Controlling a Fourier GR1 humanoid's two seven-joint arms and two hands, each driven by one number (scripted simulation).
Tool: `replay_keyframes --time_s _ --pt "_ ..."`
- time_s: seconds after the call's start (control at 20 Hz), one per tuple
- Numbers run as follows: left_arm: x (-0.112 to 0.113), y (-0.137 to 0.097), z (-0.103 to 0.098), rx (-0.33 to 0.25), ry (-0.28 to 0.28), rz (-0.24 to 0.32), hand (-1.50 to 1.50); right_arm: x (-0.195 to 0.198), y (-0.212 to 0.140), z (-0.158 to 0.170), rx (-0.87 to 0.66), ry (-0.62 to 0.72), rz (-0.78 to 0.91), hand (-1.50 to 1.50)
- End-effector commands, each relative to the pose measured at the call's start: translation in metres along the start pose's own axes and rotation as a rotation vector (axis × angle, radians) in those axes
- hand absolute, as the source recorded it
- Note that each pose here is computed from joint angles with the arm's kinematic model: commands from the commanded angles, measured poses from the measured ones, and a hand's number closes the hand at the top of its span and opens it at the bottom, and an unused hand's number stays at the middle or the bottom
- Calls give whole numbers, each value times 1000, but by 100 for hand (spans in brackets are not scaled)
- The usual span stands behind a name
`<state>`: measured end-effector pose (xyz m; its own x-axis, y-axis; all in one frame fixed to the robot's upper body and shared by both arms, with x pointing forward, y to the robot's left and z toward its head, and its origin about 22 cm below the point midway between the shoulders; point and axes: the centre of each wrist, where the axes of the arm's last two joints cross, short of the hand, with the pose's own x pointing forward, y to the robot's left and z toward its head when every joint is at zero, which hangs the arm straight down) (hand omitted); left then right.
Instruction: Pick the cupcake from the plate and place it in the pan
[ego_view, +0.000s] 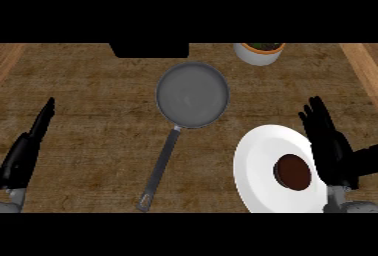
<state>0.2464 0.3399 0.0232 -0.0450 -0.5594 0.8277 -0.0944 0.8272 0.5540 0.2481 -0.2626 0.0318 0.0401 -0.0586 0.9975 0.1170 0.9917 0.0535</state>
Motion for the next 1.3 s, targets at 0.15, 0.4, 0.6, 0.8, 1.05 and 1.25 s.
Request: replay_keyframes --time_s 0.15,0.4,0.6,0.8,1.05,1.25 --pt "28 -31 -18 -15 1 281 0 61 55 -22 667 -238 -90 150" --pt "41 -60 -19 -21 102 515 0 101 4 -34 897 -461 176 150" --pt "43 -50 -24 2 101 536 0 113 -60 -44 996 -499 281 -150" --pt "66 -51 -29 -29 113 563 0 143 -106 -58 1027 -572 411 -150" --pt "65 -50 -35 -28 114 562 0 165 -112 -66 1105 -682 541 -150" --pt "65 -52 -43 -41 111 543 0 166 -84 -70 1182 -694 762 -150"
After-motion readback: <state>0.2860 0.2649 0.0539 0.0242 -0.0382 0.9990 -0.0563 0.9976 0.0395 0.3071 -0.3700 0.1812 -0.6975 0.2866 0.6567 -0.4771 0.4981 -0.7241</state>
